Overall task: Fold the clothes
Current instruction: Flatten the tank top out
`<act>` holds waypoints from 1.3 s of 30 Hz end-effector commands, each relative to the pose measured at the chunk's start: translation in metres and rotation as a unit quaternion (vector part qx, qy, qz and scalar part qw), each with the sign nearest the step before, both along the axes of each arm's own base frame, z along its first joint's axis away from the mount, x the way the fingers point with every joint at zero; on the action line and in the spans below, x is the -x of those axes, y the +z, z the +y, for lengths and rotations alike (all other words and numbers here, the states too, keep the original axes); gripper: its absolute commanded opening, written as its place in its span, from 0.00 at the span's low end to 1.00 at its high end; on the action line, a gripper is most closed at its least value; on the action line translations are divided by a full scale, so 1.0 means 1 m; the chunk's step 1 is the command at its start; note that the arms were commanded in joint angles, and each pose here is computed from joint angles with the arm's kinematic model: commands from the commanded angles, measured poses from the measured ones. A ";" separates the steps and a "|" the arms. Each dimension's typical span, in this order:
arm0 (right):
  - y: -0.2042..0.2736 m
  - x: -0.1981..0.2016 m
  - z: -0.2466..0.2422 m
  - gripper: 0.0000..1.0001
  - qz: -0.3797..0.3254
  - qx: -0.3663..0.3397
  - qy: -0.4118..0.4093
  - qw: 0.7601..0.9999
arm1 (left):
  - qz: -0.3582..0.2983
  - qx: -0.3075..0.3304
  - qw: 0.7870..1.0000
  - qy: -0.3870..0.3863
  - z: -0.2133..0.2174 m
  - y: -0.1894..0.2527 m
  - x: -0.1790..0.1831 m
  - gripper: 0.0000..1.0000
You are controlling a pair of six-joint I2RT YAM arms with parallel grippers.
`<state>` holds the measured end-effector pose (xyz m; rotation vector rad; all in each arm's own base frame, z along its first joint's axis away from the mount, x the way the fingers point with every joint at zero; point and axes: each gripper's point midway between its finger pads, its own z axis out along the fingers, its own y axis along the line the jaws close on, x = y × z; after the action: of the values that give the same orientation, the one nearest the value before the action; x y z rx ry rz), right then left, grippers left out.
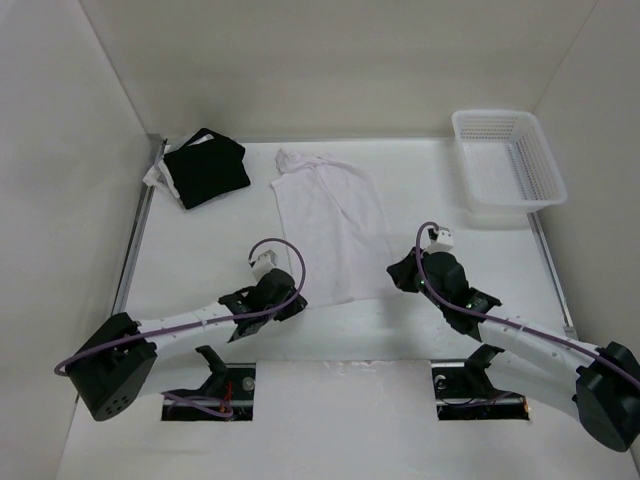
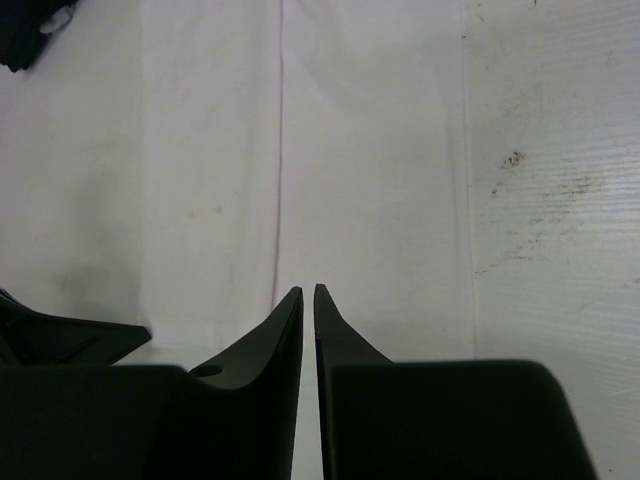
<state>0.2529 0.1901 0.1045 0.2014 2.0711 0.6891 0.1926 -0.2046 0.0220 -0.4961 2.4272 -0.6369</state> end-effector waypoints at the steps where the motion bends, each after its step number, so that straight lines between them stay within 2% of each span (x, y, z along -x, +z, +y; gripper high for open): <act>1: 0.014 -0.003 0.006 0.14 -0.026 -0.022 0.000 0.999 | 0.020 -0.046 0.999 0.009 0.017 -0.017 0.004 0.20; 4: 0.015 -0.003 0.004 0.21 -0.026 -0.023 -0.003 0.999 | 0.013 -0.057 0.998 0.007 0.020 -0.015 0.001 0.09; 6: 0.014 -0.002 0.002 0.28 -0.024 -0.023 -0.007 0.999 | 0.002 -0.057 0.998 0.010 0.023 -0.009 -0.003 0.05; 10: -0.006 0.007 -0.011 0.37 0.028 -0.006 -0.036 0.999 | -0.038 -0.052 0.997 0.038 0.038 0.018 -0.014 0.04; 14: -0.022 0.019 -0.028 0.39 0.079 0.028 -0.074 0.994 | -0.076 -0.052 0.993 0.071 0.060 0.042 -0.021 0.04; 18: -0.035 0.031 -0.035 0.42 0.114 0.056 -0.090 0.988 | -0.087 -0.044 0.992 0.085 0.072 0.044 -0.023 0.05; 24: -0.054 0.030 -0.032 0.42 0.148 0.080 -0.095 0.981 | -0.092 -0.049 0.992 0.074 0.076 0.038 -0.023 0.05; 32: -0.059 0.019 -0.030 0.41 0.153 0.082 -0.111 0.979 | -0.107 -0.044 0.992 0.060 0.076 0.040 -0.024 0.05; 39: -0.070 0.013 -0.023 0.30 0.160 0.076 -0.112 0.978 | -0.108 -0.039 0.992 0.056 0.076 0.039 -0.024 0.05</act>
<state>0.2256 0.1604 0.0232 0.4334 2.4058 0.3335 0.2124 -0.1264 0.0557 -0.5193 2.2289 -0.4850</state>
